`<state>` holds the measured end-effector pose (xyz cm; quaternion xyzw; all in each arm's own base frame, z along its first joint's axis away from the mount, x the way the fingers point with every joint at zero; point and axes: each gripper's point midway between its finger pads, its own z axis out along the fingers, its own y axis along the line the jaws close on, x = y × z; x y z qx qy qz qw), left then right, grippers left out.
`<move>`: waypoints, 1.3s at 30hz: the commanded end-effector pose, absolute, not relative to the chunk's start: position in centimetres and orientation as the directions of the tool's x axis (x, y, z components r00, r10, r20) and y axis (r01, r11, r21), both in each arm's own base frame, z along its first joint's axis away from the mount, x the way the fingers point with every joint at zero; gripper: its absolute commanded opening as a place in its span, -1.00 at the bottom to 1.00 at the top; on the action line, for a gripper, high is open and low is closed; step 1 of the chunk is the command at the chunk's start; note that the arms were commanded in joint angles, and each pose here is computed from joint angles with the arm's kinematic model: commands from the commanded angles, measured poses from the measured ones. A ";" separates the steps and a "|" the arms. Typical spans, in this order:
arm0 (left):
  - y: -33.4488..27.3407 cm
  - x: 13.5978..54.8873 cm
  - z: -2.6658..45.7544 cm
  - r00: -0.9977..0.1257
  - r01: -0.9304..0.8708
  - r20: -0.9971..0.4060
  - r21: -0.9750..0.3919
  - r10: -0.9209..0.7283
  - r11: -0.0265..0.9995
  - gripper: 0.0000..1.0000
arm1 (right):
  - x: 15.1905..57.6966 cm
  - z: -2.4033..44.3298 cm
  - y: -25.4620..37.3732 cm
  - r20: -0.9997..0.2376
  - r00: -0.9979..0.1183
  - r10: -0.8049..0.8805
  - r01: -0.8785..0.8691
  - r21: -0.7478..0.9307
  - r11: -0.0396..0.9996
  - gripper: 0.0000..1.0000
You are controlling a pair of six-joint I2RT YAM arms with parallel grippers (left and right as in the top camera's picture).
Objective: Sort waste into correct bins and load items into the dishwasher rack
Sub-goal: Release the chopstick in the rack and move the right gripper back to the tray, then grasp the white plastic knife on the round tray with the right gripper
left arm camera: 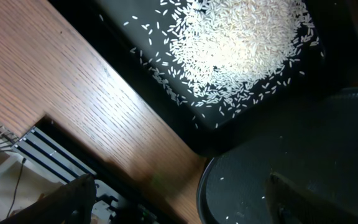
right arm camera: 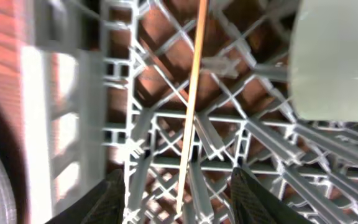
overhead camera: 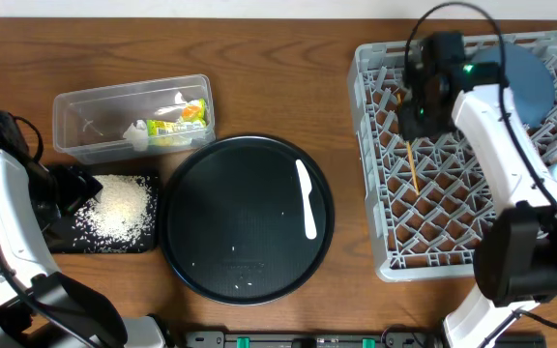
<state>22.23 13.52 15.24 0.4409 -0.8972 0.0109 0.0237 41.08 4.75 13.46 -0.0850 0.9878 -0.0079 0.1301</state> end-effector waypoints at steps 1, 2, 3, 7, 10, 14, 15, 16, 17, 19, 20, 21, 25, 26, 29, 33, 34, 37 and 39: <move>13.6 22.2 15.5 -0.604 -0.796 0.045 0.001 -0.795 0.605 0.75 | 41.0 18.9 9.6 -0.366 -0.917 -0.157 -0.202 0.088 0.976 -0.01; 13.6 22.3 15.5 -0.604 -0.796 0.045 0.001 -0.795 0.605 0.75 | 40.4 19.1 11.2 -0.357 -0.921 -0.156 -0.212 0.123 0.970 -0.03; 13.6 22.3 15.5 -0.604 -0.796 0.045 0.001 -0.795 0.605 0.75 | 39.9 19.1 12.4 -0.347 -0.924 -0.160 -0.219 0.140 0.966 -0.04; 13.6 22.3 15.5 -0.604 -0.796 0.045 0.001 -0.795 0.605 0.75 | 36.9 17.4 17.2 -0.275 -0.938 -0.210 -0.260 0.160 0.952 -0.03; 13.7 22.3 15.5 -0.604 -0.796 0.042 0.000 -0.796 0.605 0.75 | 34.4 15.6 19.7 -0.213 -0.946 -0.242 -0.279 0.165 0.946 0.00; 13.7 22.3 15.5 -0.604 -0.796 0.042 0.000 -0.796 0.605 0.75 | 30.8 12.3 21.6 -0.106 -0.970 -0.220 -0.235 0.163 0.958 0.01; 13.7 22.3 15.5 -0.604 -0.796 0.042 0.000 -0.796 0.605 0.75 | 30.0 11.5 21.8 -0.085 -0.974 -0.212 -0.223 0.161 0.961 0.01; 13.7 22.3 15.5 -0.604 -0.796 0.042 0.000 -0.796 0.605 0.75 | 29.2 10.6 22.2 -0.062 -0.975 -0.211 -0.219 0.163 0.962 0.01; 13.7 22.3 15.5 -0.604 -0.796 0.042 0.000 -0.796 0.605 0.75 | 28.4 9.8 22.6 -0.046 -0.974 -0.222 -0.226 0.169 0.959 0.00; 13.7 22.3 15.5 -0.604 -0.796 0.042 0.000 -0.796 0.605 0.75 | 27.0 8.2 23.3 -0.021 -0.969 -0.244 -0.244 0.177 0.954 -0.01; 13.7 22.3 15.5 -0.604 -0.796 0.042 0.000 -0.796 0.605 0.75 | 26.5 7.7 23.3 -0.011 -0.970 -0.244 -0.242 0.171 0.955 -0.02; 13.7 22.3 15.5 -0.604 -0.796 0.042 0.000 -0.796 0.605 0.75 | 26.0 7.1 23.4 -0.006 -0.969 -0.246 -0.244 0.161 0.956 -0.03; 13.7 22.3 15.5 -0.604 -0.796 0.042 -0.001 -0.796 0.605 0.75 | 25.1 5.1 23.0 -0.007 -0.975 -0.223 -0.222 0.098 0.970 -0.03; 13.7 22.3 15.5 -0.604 -0.796 0.042 0.000 -0.796 0.605 0.75 | 24.9 4.7 23.1 -0.008 -0.975 -0.220 -0.220 0.093 0.971 -0.03; 13.7 22.3 15.5 -0.604 -0.796 0.043 0.000 -0.796 0.605 0.75 | 24.3 3.5 23.4 0.001 -0.978 -0.207 -0.206 0.090 0.974 -0.03; 13.6 22.2 15.5 -0.604 -0.796 0.046 0.001 -0.795 0.605 0.75 | 24.2 2.6 23.3 0.014 -0.983 -0.181 -0.180 0.079 0.981 -0.03; 13.6 22.2 15.5 -0.604 -0.796 0.046 0.001 -0.796 0.605 0.75 | 24.2 2.3 23.3 0.015 -0.983 -0.182 -0.180 0.078 0.981 -0.04; 13.6 22.2 15.5 -0.604 -0.796 0.046 0.001 -0.796 0.605 0.75 | 24.3 1.7 23.5 0.020 -0.985 -0.171 -0.169 0.076 0.983 -0.07; 13.6 22.2 15.5 -0.604 -0.796 0.046 0.001 -0.796 0.605 0.75 | 24.1 1.1 23.5 0.037 -0.987 -0.159 -0.156 0.065 0.986 -0.09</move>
